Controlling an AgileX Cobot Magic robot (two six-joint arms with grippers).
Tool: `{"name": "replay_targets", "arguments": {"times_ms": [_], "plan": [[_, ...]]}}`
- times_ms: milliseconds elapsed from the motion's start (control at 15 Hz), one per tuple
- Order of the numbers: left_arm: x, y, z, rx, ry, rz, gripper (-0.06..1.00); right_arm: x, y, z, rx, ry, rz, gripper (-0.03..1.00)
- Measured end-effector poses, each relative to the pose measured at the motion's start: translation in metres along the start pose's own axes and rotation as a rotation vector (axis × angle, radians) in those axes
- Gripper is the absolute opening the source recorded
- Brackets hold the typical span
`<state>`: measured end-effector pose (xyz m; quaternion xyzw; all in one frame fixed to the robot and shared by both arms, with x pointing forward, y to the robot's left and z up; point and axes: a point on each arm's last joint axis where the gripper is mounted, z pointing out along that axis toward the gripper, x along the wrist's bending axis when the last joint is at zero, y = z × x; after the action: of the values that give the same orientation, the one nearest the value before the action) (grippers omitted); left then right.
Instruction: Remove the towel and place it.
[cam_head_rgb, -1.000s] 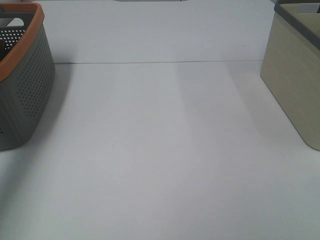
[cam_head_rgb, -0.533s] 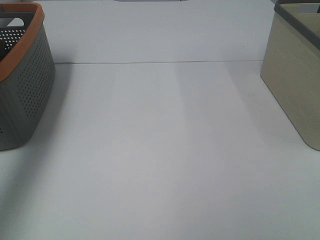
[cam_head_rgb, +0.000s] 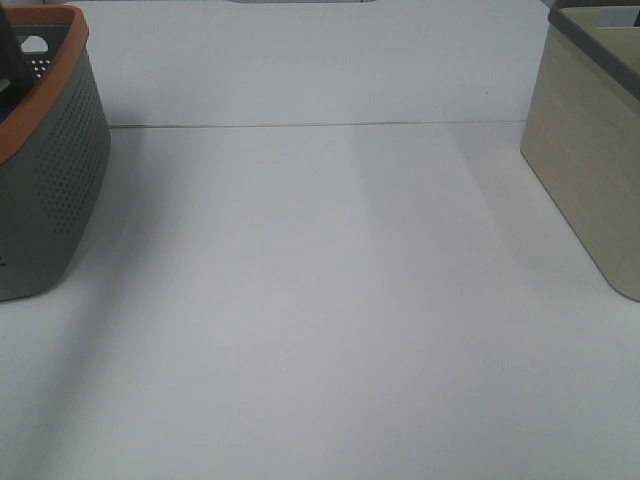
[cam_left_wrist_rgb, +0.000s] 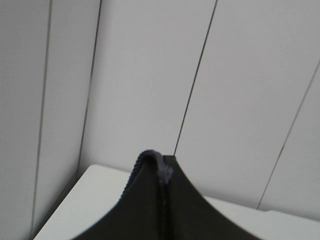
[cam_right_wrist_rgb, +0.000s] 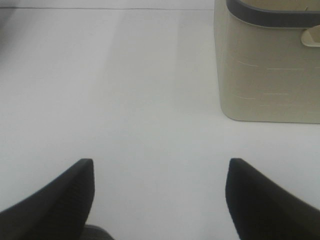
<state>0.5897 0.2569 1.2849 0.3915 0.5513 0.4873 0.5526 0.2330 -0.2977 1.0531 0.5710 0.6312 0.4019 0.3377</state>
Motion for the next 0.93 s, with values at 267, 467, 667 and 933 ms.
{"name": "replay_targets", "arguments": {"times_ms": [267,467,667,933], "plan": [[-0.031,0.036,-0.017,-0.128,-0.157,-0.04,0.0,0.0,0.0,0.0,0.0,0.0,0.0,0.73],[-0.06,0.037,-0.021,-0.165,-0.333,-0.08,0.0,0.0,0.0,0.0,0.0,0.0,0.0,0.73],[-0.081,0.016,-0.014,-0.108,-0.388,-0.107,0.0,0.0,0.0,0.0,0.0,0.0,0.0,0.73],[-0.127,-0.016,-0.015,-0.04,-0.535,-0.125,0.0,0.0,0.0,0.0,0.0,0.0,0.0,0.73]]}}
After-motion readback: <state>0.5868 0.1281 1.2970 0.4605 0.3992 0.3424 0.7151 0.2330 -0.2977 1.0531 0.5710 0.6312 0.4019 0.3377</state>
